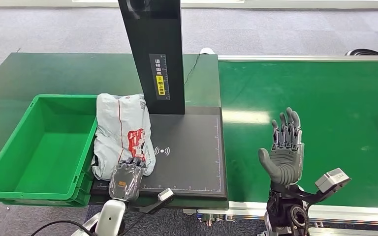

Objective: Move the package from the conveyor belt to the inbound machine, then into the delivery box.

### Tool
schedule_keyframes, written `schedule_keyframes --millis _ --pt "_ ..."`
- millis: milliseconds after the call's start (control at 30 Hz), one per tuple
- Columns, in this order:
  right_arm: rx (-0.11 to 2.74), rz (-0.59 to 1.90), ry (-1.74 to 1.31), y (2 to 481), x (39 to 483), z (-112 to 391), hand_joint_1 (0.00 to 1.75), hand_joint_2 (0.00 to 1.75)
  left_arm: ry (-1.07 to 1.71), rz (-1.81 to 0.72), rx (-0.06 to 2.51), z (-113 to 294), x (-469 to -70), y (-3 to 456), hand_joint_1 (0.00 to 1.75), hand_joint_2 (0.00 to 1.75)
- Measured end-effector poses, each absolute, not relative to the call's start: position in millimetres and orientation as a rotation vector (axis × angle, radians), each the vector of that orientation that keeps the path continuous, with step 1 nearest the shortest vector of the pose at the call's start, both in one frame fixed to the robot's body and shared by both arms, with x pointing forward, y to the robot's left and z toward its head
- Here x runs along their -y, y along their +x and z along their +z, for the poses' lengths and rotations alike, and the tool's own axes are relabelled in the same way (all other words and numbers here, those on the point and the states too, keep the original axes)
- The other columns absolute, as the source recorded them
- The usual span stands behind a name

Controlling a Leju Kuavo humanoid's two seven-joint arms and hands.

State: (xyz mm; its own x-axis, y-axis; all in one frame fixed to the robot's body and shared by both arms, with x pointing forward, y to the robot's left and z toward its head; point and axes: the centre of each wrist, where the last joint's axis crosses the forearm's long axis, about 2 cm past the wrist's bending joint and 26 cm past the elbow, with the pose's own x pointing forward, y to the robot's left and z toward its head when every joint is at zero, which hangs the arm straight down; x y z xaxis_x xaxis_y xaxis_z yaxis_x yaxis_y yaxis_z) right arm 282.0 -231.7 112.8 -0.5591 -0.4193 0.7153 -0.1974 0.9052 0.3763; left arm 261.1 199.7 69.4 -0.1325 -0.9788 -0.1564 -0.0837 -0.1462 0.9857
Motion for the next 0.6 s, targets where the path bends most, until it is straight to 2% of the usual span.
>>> schedule_keyframes --millis 200,400,600 --pt "2.181 -0.307 0.457 282.6 228.4 115.5 0.0 1.75 1.364 -1.295 1.325 69.9 -205.2 265.9 1.73 1.75" --pt "2.176 -0.307 0.451 282.3 227.4 115.1 0.0 1.75 1.392 -1.153 1.635 81.6 -215.9 270.1 1.7 1.75" --pt "2.162 -0.312 0.438 278.4 227.9 111.0 0.0 1.75 1.184 -0.96 1.999 120.0 -232.9 281.1 1.75 1.75"
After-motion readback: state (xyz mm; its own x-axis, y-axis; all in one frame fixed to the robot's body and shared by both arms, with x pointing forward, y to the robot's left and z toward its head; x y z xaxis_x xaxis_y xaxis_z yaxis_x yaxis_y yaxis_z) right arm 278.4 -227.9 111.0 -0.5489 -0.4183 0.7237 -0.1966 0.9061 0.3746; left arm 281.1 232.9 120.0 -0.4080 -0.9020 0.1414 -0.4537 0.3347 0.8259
